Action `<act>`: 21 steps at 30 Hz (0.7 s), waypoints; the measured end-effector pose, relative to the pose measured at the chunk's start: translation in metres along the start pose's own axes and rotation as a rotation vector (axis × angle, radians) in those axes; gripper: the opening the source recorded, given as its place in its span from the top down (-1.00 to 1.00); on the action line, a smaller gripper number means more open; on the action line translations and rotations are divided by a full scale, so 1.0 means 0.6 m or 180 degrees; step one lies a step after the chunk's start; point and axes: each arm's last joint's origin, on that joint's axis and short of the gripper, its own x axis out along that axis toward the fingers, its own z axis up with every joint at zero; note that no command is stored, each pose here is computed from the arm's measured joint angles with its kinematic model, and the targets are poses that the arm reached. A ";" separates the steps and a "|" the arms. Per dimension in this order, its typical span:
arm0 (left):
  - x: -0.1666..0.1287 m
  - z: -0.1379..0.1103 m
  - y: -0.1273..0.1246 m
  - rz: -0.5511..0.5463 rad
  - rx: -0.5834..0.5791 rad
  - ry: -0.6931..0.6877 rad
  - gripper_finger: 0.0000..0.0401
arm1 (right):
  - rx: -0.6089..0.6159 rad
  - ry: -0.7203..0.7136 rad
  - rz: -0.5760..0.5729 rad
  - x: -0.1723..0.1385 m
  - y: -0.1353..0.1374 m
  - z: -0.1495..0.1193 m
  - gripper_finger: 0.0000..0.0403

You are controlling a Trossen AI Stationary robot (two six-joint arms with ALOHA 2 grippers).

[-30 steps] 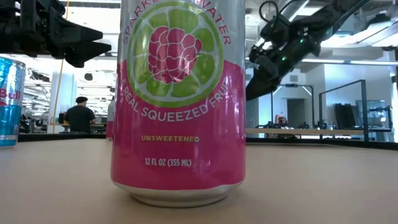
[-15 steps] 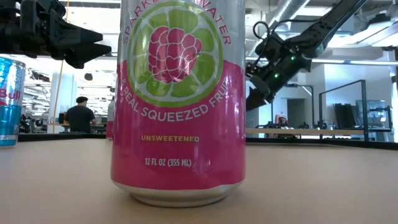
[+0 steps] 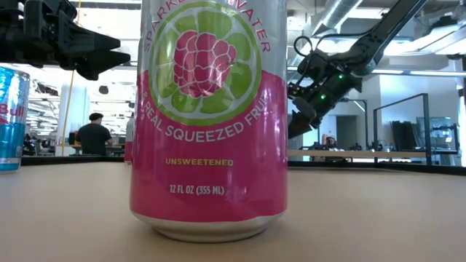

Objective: Place canned beverage on shelf
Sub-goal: Put the right white and blue soda can on the shelf

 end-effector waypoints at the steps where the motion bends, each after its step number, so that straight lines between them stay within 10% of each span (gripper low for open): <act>1: 0.000 0.000 0.000 0.0000 0.0000 0.0000 -0.41 | -0.0009 -0.0023 -0.0012 0.000 -0.002 0.001 0.93; 21: 0.000 0.000 0.000 0.0000 0.0004 0.0003 -0.41 | 0.0153 -0.0265 -0.0173 -0.003 -0.011 0.013 0.93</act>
